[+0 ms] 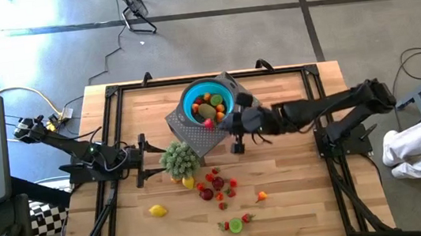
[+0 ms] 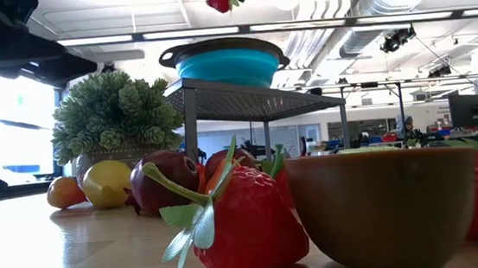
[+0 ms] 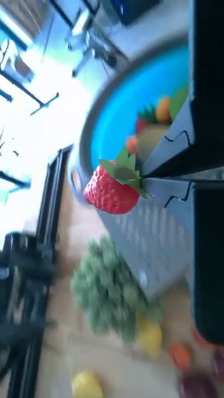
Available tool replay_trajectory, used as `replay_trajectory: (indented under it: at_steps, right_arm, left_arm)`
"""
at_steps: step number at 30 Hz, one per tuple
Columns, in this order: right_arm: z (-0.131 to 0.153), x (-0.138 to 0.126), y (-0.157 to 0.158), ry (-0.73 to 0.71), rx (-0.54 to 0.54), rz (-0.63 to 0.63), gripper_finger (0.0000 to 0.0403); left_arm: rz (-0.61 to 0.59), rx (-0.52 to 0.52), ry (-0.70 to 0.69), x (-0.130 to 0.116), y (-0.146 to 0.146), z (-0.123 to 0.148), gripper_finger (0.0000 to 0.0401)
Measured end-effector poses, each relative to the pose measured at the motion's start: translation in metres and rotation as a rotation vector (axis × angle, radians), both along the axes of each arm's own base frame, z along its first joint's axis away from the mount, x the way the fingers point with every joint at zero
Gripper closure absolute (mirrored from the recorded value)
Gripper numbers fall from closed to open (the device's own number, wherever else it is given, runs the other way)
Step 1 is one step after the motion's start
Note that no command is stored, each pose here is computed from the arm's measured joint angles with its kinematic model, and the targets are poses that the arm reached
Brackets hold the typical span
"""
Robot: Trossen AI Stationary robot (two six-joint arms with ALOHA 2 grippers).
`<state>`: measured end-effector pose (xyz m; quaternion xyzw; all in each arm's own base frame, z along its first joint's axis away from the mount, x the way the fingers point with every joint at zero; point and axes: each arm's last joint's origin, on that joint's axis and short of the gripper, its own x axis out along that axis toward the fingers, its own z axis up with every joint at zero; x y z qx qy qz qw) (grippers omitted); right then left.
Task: Pick & Place Fruit
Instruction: Put the strawberry into the blue strainer bowl on the shelf
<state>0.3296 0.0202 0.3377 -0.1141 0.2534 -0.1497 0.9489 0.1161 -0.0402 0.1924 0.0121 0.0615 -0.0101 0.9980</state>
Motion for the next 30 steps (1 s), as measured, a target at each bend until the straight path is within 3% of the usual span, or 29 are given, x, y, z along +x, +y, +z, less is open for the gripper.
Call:
replay_trajectory:
  at_steps: [6, 15, 30]
  right_arm:
    - [0.009, 0.0, -0.039, 0.032, -0.076, -0.055, 0.0399]
    - [0.009, -0.005, -0.09, 0.057, -0.086, -0.033, 0.0399]
    - [-0.014, 0.005, -0.106, 0.209, -0.198, 0.07, 0.0399]
  left_arm:
    - [0.0, 0.002, 0.006, 0.0, 0.0, -0.001, 0.0107]
    - [0.0, 0.002, 0.006, 0.0, 0.0, -0.001, 0.0107]
    - [0.0, 0.011, 0.005, 0.0, 0.0, -0.001, 0.0107]
